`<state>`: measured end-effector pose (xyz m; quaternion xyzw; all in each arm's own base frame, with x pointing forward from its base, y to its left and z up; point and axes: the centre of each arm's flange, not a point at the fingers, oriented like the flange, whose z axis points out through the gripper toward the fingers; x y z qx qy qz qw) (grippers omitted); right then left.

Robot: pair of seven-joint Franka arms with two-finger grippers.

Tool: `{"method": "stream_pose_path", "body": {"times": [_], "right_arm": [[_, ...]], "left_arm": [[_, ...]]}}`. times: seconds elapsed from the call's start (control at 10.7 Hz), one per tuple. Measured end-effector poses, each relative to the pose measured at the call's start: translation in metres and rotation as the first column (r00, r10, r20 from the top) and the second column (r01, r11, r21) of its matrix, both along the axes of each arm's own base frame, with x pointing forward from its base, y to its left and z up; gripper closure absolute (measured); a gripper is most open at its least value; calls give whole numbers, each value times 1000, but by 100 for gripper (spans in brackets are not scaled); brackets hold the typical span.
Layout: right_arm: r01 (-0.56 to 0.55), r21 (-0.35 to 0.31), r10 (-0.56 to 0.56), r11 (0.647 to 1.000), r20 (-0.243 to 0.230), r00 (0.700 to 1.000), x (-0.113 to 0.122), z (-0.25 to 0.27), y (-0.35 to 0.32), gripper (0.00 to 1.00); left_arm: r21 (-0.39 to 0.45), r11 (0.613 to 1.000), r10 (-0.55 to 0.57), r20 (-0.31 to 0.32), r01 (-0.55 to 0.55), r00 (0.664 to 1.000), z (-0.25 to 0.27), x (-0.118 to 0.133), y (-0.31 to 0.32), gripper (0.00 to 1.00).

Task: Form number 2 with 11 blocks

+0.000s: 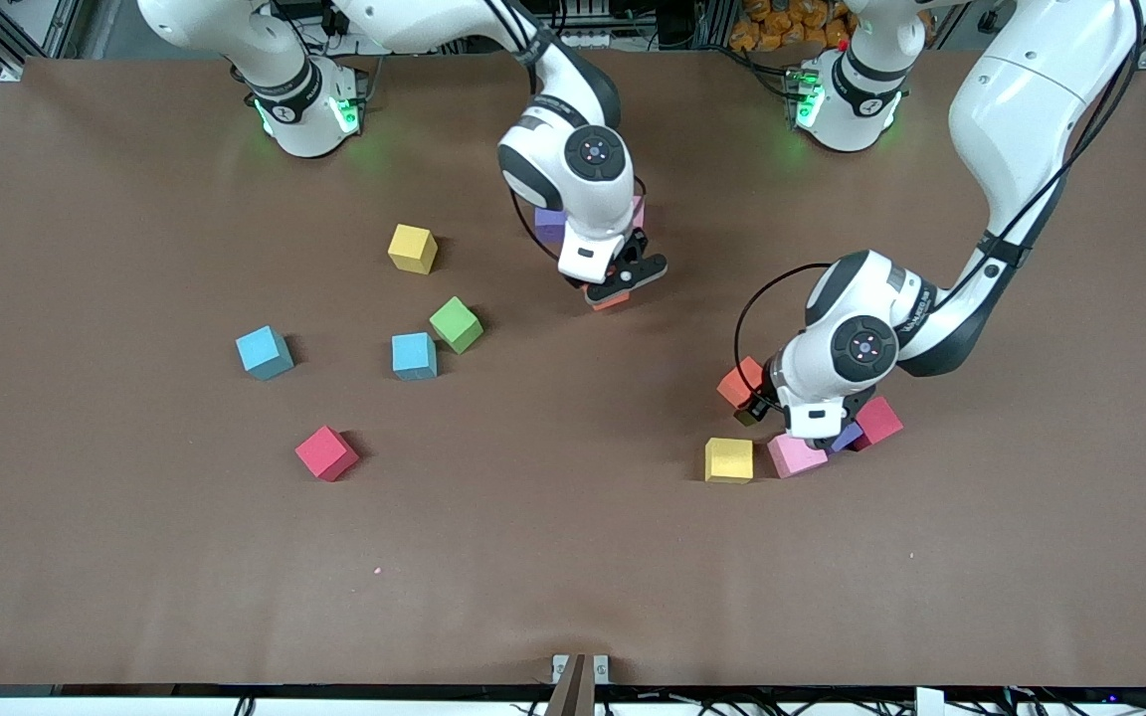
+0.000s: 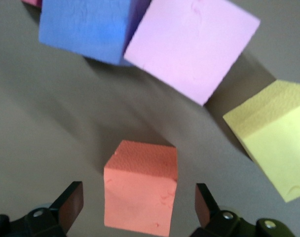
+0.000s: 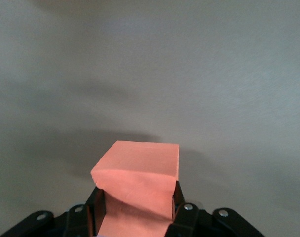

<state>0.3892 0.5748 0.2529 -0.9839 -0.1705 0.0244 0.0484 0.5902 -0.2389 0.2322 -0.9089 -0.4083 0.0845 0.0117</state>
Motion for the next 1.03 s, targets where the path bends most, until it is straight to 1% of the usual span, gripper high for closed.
{"method": "stream_pose_path", "body": {"times": [0.19,0.28,0.56,0.84,0.93,1.03], "right_arm": [[59,27,-57,998,-53,997,-15,-2,12,44],[80,28,-78,996,-66,995,-21,-3,15,44],[150,19,-148,989,-77,986,-36,-14,20,44],[181,7,-179,984,-84,980,-42,-19,22,44],[184,1,-183,983,-87,979,-44,-22,21,44],[185,-7,-185,983,-90,979,-45,-26,18,44]], "left_arm": [[3,1000,-2,-6,2,1000,-3,-4,-5,0],[3,1000,-3,-8,3,1000,-5,-6,-5,0],[-3,1000,-17,-2,17,1000,-20,-13,-6,0],[-5,1000,-21,-5,21,1000,-28,-14,-6,1],[-7,1000,-20,-3,20,1000,-28,-14,-6,7],[-7,1000,-21,-1,21,1000,-27,-13,-7,25]]}}
